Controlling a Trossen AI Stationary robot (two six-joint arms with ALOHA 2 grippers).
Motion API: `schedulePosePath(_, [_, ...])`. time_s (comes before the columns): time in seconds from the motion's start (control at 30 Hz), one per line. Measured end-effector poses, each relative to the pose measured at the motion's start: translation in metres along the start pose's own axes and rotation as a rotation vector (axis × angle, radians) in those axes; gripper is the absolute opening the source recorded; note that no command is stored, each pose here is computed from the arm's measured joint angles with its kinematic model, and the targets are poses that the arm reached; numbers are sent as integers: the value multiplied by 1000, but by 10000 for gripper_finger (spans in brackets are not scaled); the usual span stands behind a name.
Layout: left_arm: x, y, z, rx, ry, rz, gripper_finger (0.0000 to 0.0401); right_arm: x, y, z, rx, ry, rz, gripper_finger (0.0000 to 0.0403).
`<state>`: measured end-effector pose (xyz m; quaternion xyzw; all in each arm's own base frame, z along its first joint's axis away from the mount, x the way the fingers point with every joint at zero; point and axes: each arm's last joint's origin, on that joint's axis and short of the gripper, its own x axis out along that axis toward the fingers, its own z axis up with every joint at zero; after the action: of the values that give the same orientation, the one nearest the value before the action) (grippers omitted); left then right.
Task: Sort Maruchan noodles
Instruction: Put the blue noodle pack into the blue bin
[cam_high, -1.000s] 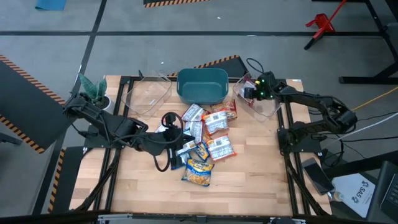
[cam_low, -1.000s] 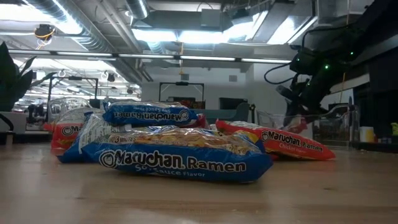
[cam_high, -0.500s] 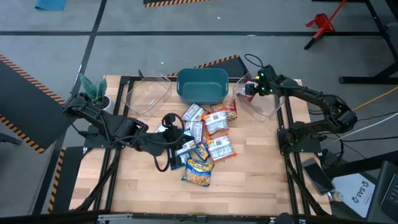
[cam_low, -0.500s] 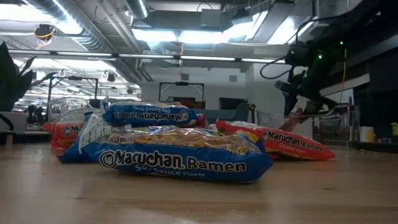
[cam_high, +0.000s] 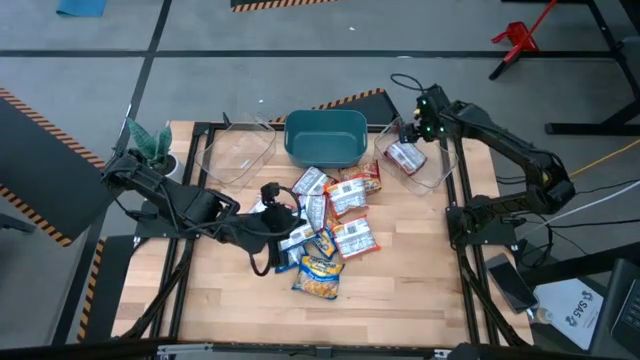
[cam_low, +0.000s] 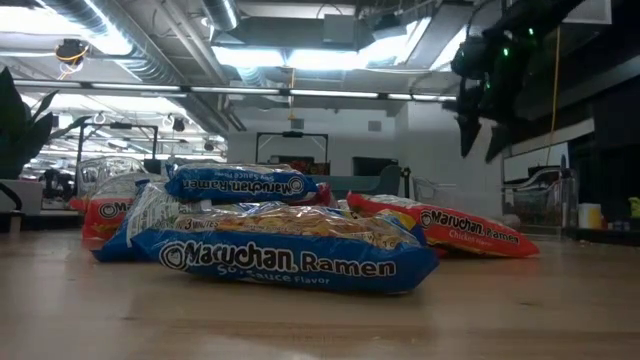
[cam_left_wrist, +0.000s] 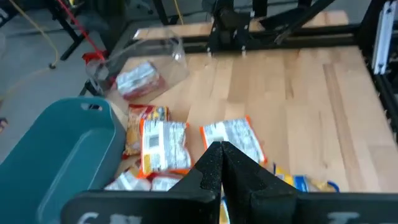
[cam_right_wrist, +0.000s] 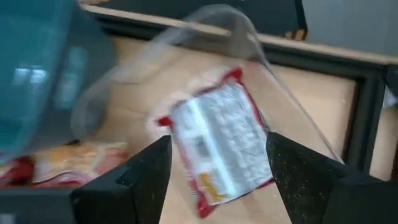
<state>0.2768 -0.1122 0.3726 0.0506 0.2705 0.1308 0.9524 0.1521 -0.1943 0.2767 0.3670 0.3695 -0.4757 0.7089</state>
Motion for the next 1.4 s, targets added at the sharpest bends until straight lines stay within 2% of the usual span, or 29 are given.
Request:
schedulePosePath(0.1, [0, 1, -5, -21, 51, -7, 0, -22, 16, 4, -46, -31, 62, 247])
schedulePosePath(0.2, [-1, -2, -15, -32, 125, -47, 0, -39, 39, -3, -122, -27, 201, 247])
schedulePosePath(0.3, [4, -11, -36, -54, 185, -41, 0, -49, 68, -24, -207, 10, 313, 247])
schedulePosePath(0.47, [18, -23, -84, -98, 214, 45, 0, -53, 116, -74, -336, -51, 350, 247])
schedulePosePath(0.53, [27, -25, -105, -102, 229, 79, 0, -49, 131, -94, -333, -87, 403, 247])
schedulePosePath(0.7, [53, -25, -144, -183, 144, 107, 0, -36, 155, -133, -258, -172, 587, 247])
schedulePosePath(0.8, [63, -21, -161, -227, 118, 112, 0, -24, 162, -153, -224, -187, 653, 247])
schedulePosePath(1.0, [68, -15, -192, -313, 167, 138, 0, 1, 181, -186, -181, -170, 767, 247])
schedulePosePath(1.17, [67, -13, -205, -377, 176, 165, 0, 19, 205, -213, -208, -160, 858, 247])
schedulePosePath(1.27, [67, -12, -207, -380, 181, 168, 0, 26, 218, -227, -416, -224, 886, 247])
schedulePosePath(1.4, [68, -11, -207, -388, 183, 166, 0, 19, 239, -245, -856, -386, 845, 247])
